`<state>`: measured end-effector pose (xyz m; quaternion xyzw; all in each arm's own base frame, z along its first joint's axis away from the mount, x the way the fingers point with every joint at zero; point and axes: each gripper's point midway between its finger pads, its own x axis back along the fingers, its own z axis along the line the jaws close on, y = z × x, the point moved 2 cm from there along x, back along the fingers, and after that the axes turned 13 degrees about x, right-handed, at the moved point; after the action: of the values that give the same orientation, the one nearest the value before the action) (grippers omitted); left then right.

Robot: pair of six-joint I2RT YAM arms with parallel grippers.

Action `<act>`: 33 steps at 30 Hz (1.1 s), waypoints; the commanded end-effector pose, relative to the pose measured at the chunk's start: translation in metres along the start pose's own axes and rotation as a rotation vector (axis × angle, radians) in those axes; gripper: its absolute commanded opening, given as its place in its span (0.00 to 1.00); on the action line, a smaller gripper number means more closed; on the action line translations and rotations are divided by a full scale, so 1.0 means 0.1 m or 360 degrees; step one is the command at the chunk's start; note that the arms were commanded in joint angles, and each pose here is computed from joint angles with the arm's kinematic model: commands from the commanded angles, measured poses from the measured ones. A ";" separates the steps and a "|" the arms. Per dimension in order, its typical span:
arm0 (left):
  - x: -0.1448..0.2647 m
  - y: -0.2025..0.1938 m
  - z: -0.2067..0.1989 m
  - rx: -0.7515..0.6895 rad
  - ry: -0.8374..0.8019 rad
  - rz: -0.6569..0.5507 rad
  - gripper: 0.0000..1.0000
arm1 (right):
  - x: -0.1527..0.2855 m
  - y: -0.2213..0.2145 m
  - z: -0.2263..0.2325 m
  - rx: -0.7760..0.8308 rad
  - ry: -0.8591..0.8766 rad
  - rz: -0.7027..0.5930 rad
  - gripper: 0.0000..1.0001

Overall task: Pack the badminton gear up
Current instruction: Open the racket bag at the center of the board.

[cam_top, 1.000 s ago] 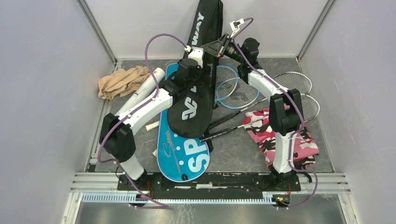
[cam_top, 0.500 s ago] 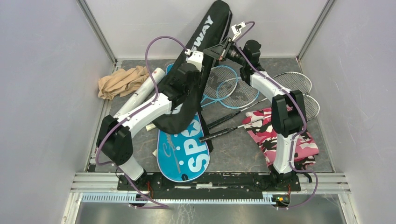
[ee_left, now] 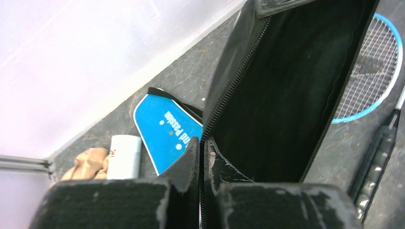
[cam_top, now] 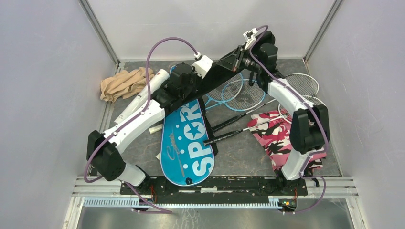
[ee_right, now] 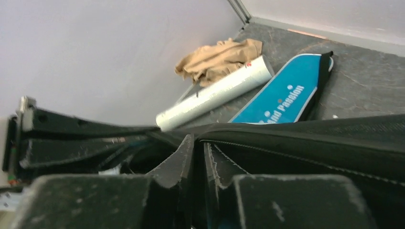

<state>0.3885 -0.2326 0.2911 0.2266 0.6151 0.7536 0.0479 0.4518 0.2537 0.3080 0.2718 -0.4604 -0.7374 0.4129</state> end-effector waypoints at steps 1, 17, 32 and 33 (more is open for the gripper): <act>0.23 0.16 0.06 -0.0295 -0.0105 -0.0035 0.02 | 0.33 0.04 0.17 0.0315 0.0022 0.0145 0.23; 0.49 0.03 -0.20 -0.0828 -0.0620 0.0125 0.02 | 1.37 0.14 0.67 0.1440 -0.0064 0.0616 0.94; 0.70 0.24 -0.46 -0.0811 -0.0938 0.0043 0.02 | 1.21 -0.78 0.64 0.1478 0.0231 0.0901 0.91; 0.71 0.24 -0.47 -0.0807 -0.0953 0.0042 0.02 | 1.17 -0.82 0.63 0.1473 0.0226 0.0920 0.89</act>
<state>0.3198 -0.2494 0.2914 0.4423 0.3638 0.7916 0.2129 0.3108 0.1865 0.2722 0.3339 -0.7569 -0.3215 0.4607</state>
